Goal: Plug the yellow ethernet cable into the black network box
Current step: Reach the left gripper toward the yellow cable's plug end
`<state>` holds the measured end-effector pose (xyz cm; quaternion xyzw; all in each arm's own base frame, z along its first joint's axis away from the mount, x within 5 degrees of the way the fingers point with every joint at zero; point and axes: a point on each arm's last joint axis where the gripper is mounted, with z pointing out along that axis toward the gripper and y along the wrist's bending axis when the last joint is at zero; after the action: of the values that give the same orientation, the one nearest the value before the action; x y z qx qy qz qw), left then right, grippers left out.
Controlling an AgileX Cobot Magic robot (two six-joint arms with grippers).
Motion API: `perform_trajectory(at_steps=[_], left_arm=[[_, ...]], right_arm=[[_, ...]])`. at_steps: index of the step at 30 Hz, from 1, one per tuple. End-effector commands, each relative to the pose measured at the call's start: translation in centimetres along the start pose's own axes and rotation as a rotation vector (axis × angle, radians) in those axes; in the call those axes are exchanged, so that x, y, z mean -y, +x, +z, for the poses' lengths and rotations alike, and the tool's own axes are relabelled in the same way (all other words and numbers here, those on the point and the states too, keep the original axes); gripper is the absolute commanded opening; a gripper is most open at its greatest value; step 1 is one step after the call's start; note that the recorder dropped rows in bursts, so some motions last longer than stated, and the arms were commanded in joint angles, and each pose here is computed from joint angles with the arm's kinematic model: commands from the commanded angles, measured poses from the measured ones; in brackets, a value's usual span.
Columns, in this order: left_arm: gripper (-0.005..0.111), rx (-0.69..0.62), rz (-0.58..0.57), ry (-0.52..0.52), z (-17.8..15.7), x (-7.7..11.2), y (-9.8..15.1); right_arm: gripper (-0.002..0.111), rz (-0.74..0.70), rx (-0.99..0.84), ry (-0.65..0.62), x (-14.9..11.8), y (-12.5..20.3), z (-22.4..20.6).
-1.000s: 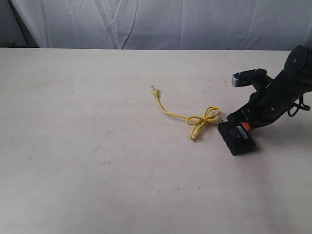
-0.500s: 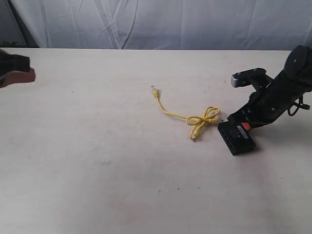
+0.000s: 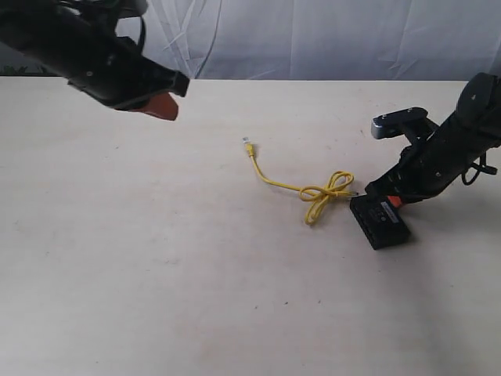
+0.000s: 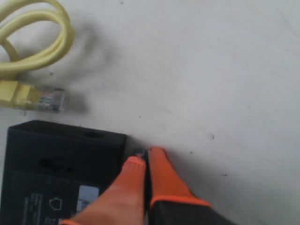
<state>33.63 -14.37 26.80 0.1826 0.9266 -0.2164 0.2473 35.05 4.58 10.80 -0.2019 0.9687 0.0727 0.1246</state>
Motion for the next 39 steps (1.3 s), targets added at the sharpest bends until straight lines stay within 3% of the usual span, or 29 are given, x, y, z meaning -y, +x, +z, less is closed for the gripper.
perform_trajectory(at_steps=[1,7,9,14,15,20,27,32,39], left_arm=[[0.000,-0.057,0.028,-0.025,2.9,0.9,-1.8],[0.004,-0.120,0.039,-0.061,7.4,1.6,-3.8],[0.022,-0.154,0.011,-0.043,10.5,1.6,-4.8],[0.067,-0.183,-0.037,0.022,14.2,2.4,-4.9],[0.072,-0.176,-0.052,0.038,14.8,2.3,-4.9],[0.068,-0.146,-0.146,-0.066,17.5,1.5,-4.2],[0.065,-0.121,-0.108,-0.153,20.5,2.7,-3.5],[0.065,-0.105,-0.132,-0.195,21.4,2.3,-3.7],[0.061,-0.087,-0.110,-0.204,22.5,2.7,-3.6]], right_arm=[[-0.001,-0.002,0.023,0.014,0.3,-0.3,-0.1],[-0.001,-0.002,0.025,0.015,0.3,-0.3,-0.1],[-0.001,0.019,0.038,0.011,0.3,-0.4,-0.1],[-0.001,0.024,0.040,0.008,0.2,-0.4,-0.1],[-0.001,0.024,0.039,0.007,0.2,-0.4,-0.1],[-0.001,0.040,0.047,0.002,0.2,-0.5,-0.1],[-0.001,0.044,0.052,0.003,0.2,-0.5,-0.1],[-0.001,0.046,0.053,0.002,0.2,-0.5,-0.1],[-0.001,0.054,0.057,0.000,0.2,-0.6,-0.1]])
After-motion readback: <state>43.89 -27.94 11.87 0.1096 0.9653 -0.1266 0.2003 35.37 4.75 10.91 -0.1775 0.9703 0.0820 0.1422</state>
